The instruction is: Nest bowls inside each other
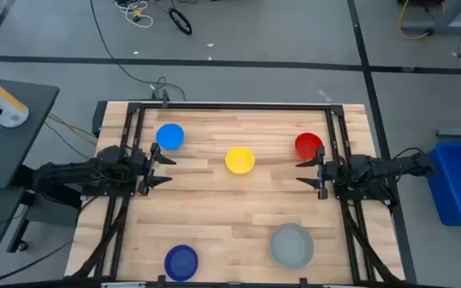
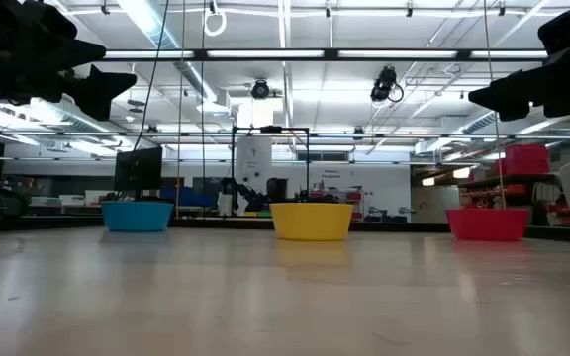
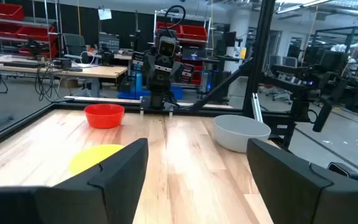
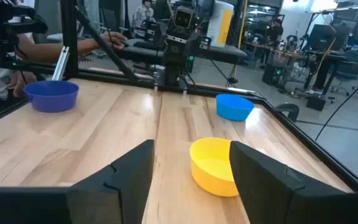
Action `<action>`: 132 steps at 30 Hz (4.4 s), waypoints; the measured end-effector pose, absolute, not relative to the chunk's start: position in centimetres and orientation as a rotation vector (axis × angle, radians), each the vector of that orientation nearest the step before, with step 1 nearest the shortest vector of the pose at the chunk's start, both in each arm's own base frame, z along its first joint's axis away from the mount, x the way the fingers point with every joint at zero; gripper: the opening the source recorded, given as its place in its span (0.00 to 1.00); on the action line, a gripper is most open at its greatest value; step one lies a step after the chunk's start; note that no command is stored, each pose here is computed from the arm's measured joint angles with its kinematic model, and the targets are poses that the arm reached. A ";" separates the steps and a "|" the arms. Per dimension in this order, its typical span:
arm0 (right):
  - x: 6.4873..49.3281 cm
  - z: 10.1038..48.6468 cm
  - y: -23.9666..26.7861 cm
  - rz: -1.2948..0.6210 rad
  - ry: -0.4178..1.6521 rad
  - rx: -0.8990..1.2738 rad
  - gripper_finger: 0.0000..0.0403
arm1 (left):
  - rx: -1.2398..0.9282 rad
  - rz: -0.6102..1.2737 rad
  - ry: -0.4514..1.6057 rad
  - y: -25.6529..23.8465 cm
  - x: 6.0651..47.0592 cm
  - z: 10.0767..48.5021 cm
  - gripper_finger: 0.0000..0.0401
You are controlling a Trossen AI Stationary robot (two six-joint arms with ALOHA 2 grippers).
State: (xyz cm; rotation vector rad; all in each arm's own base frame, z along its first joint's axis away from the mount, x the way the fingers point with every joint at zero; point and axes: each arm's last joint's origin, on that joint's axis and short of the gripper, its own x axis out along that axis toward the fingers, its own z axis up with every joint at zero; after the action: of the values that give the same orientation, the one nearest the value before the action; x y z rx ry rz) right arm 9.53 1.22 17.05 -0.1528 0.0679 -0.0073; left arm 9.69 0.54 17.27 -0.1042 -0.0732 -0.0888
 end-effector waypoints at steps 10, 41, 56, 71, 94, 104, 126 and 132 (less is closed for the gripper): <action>9.5 17.1 1.2 -0.007 0.068 -0.152 0.49 | -0.104 -0.089 -0.074 0.5 9.7 17.3 0.70; 9.5 17.1 1.2 -0.007 0.068 -0.153 0.54 | -0.104 -0.089 -0.073 0.5 9.7 17.3 0.70; 9.5 17.1 1.2 -0.007 0.067 -0.152 0.53 | -0.104 -0.089 -0.073 0.5 9.7 17.3 0.70; 9.5 17.1 1.2 -0.009 0.061 -0.151 0.46 | -0.104 -0.089 -0.074 0.5 9.7 17.3 0.70; 9.5 18.7 1.2 -0.015 -0.097 -0.014 0.52 | -0.017 0.000 -0.081 0.8 9.7 17.3 0.70; 9.5 18.4 1.1 -0.046 -0.078 0.194 0.54 | -0.068 0.266 -0.090 1.6 9.6 17.3 0.70; 10.3 16.1 0.9 -0.173 0.161 0.274 0.43 | -0.003 0.313 -0.062 1.7 9.6 17.1 0.70; 11.5 13.9 0.3 -0.346 0.372 0.291 0.46 | 0.036 0.318 -0.070 1.7 9.6 17.2 0.70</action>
State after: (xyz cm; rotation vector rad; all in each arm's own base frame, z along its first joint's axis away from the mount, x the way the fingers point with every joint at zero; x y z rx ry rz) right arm 11.47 0.27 13.87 0.2908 0.3720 -0.3462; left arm 9.56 1.69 17.24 0.0357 -0.0699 0.3179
